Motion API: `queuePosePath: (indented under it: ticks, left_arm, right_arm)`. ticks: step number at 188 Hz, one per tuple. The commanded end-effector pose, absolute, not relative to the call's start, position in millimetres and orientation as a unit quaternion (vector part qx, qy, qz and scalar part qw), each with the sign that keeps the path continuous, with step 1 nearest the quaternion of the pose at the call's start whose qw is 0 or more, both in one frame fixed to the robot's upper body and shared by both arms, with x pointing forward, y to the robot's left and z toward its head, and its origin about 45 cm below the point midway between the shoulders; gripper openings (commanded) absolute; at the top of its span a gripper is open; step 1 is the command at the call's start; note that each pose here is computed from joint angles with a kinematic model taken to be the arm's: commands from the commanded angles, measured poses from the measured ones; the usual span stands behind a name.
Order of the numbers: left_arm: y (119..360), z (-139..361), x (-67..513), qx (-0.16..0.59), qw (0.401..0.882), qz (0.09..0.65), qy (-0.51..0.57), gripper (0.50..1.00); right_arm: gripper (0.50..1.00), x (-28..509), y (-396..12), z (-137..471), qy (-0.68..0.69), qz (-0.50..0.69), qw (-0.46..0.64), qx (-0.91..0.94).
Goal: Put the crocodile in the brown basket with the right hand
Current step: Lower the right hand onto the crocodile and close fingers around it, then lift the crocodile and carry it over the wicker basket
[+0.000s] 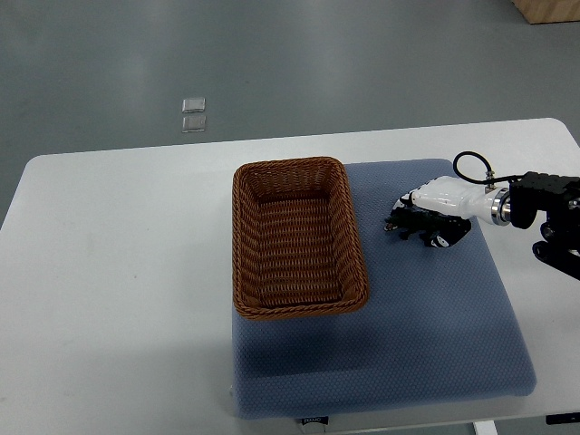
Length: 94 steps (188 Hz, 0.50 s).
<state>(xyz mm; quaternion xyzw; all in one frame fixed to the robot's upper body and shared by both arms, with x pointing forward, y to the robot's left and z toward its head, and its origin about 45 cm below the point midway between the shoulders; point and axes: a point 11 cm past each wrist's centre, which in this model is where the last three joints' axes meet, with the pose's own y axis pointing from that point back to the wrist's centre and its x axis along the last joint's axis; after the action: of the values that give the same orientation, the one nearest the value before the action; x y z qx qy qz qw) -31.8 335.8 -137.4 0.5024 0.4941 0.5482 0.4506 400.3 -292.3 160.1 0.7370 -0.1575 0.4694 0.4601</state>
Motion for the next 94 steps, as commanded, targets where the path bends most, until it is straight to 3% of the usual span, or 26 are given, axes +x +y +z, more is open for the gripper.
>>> queuePosePath:
  ticks: [1,16,27,94]
  left_arm:
    - [335.8,-137.4,-31.7,0.502,0.451,0.548,0.494,1.0]
    - [335.8,-137.4,-31.8,0.503,0.451,0.548,0.494,1.0]
    - [335.8,-137.4,-31.7,0.502,0.451,0.548,0.494,1.0]
    - [335.8,-137.4,-31.7,0.502,0.451,0.548,0.494,1.0]
  right_arm:
    - [0.648,400.5,-293.7,160.7,-0.16,0.471,0.46,0.735]
    - [0.55,401.4,-296.0,161.9,-0.164,0.475,0.46,0.732]
    - [0.511,402.8,-298.5,163.2,-0.169,0.479,0.461,0.728]
    - [0.5,409.7,-305.2,175.2,-0.194,0.502,0.453,0.711]
